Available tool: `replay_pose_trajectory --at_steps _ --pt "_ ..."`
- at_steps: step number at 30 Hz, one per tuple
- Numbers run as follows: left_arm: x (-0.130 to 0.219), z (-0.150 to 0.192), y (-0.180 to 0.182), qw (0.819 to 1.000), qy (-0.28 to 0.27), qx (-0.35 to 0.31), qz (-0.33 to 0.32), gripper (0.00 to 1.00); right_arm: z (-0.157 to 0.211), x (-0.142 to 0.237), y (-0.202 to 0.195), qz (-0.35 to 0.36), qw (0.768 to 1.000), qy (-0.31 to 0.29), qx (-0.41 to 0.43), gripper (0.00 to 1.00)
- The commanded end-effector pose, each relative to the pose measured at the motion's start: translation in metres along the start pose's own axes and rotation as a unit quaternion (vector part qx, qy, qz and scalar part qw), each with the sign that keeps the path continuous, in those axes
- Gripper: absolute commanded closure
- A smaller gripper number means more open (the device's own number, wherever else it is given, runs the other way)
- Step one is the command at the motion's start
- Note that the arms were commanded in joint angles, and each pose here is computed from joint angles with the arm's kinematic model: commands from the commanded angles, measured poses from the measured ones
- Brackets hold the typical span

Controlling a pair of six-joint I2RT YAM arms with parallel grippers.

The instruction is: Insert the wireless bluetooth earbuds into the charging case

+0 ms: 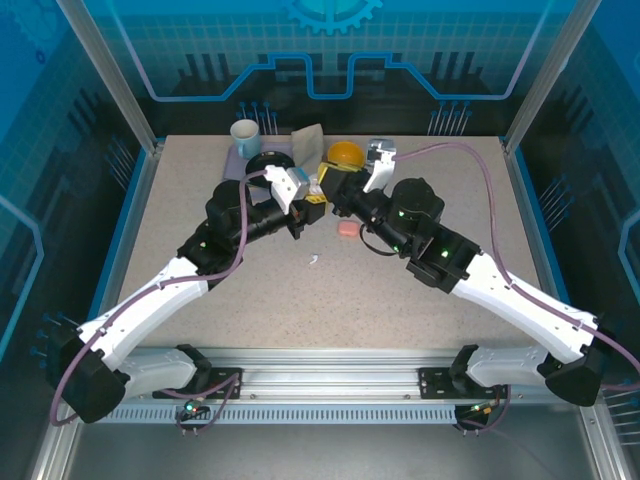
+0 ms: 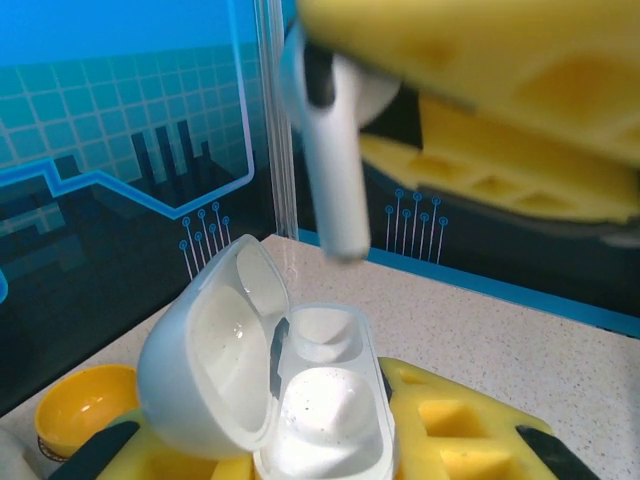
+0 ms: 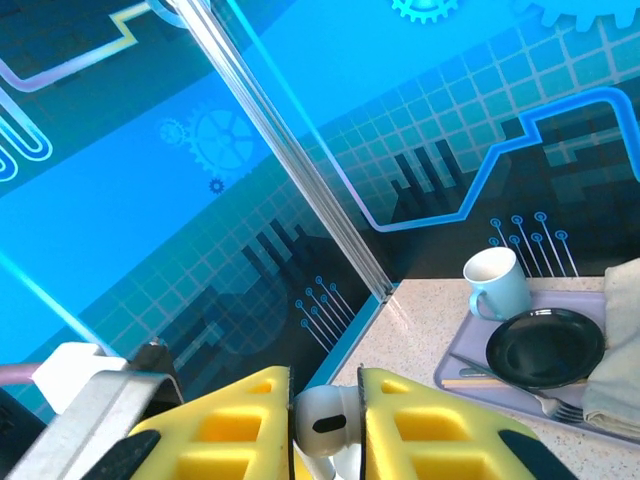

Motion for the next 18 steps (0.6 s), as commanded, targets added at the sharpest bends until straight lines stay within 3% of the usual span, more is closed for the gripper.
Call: replay_pose_trajectory --at_steps 1,18 --pt "-0.001 -0.018 -0.005 0.999 -0.025 -0.021 0.002 1.00 -0.006 0.006 0.006 -0.007 1.000 -0.028 0.004 0.80" --pt "0.003 -0.032 -0.011 0.999 -0.042 -0.025 0.002 1.00 0.006 0.001 0.003 0.002 1.000 -0.018 -0.002 0.80"
Point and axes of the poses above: each hand's point on the last joint's axis, 136 mm out from that joint toward the fingers, its own x axis back along the fingers, its own y axis along the line the jaws close on, z = x × y, the point moved 7 cm from there along x, back along the fingers, and after that the axes turned 11 degrees about x, right-handed, at the moved point
